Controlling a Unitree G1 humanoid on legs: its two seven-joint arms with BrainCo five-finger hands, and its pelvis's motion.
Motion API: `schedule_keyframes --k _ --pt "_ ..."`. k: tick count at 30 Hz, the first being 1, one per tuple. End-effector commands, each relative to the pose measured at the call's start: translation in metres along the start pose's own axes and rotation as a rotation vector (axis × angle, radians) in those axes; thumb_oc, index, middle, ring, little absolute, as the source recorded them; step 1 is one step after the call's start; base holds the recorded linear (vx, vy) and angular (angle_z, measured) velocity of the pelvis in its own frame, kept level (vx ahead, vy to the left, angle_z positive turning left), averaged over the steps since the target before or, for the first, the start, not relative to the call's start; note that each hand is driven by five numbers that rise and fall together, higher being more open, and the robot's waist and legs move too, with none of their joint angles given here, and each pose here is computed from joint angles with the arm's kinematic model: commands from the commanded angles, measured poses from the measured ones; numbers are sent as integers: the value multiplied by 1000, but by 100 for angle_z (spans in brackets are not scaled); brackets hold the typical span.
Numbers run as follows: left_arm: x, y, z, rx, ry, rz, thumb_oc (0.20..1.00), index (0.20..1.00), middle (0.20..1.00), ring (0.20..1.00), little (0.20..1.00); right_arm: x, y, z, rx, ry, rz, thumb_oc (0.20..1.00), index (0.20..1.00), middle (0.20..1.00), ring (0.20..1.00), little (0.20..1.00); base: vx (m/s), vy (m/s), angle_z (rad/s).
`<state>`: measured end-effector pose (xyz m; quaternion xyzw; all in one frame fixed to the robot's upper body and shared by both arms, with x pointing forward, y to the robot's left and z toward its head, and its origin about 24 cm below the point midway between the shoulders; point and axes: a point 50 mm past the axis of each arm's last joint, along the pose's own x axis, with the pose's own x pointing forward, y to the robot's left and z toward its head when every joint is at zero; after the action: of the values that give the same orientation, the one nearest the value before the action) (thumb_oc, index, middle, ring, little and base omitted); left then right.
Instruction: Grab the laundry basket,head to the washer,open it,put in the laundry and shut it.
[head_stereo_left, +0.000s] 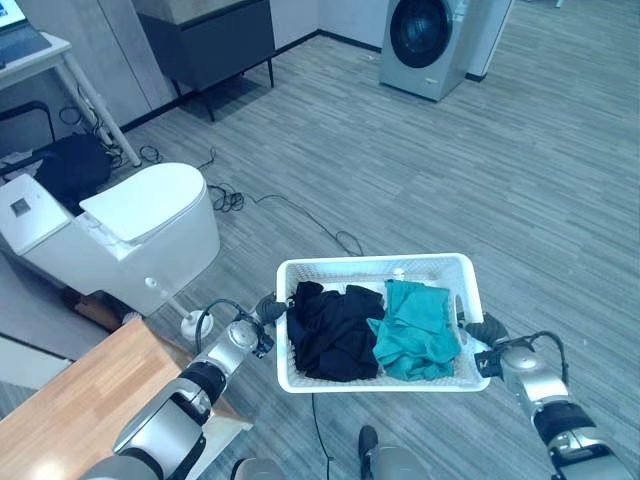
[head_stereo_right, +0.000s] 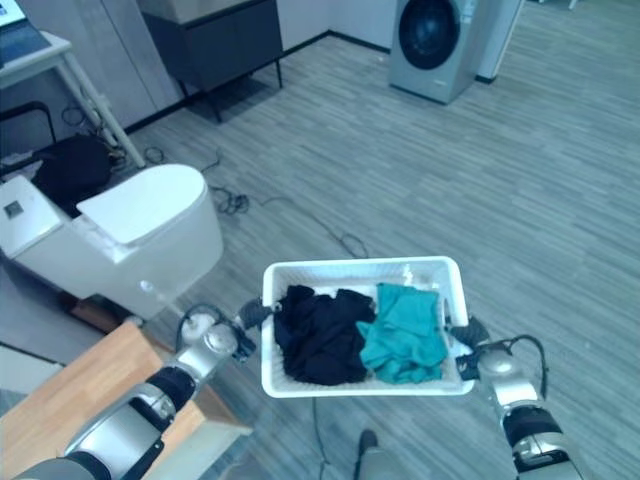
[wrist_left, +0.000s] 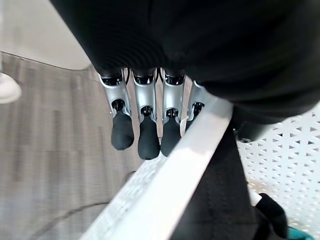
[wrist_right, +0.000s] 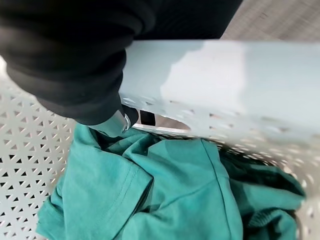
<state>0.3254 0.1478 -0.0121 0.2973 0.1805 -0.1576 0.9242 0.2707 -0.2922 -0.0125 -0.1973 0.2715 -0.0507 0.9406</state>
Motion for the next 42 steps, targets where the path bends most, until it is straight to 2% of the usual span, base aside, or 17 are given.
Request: schedule_keyframes --k 1,18,25,30,36,42 --pt "2 45 20 -1 -56 138 200 200 200 200 200 -7 -26 28 19 -170 -28 200 200 200 200 200 61 -257 16" --pt "6 43 23 40 -45 124 200 200 200 200 200 0 6 17 49 -125 44 200 200 200 200 200 148 -48 -10" --pt "6 40 32 19 -93 116 200 200 200 200 200 -5 -5 23 55 -170 10 200 200 200 200 200 68 8 0" --pt "4 45 49 4 -170 130 200 200 200 200 200 -1 -7 40 38 -221 -15 200 200 200 200 200 450 240 -6" --pt "-4 48 29 26 -137 139 200 200 200 200 200 3 21 55 66 -259 53 200 200 200 200 200 588 390 -78" --pt "-4 47 23 16 -113 138 200 200 200 200 200 2 24 62 51 -285 65 200 200 200 200 200 394 186 20"
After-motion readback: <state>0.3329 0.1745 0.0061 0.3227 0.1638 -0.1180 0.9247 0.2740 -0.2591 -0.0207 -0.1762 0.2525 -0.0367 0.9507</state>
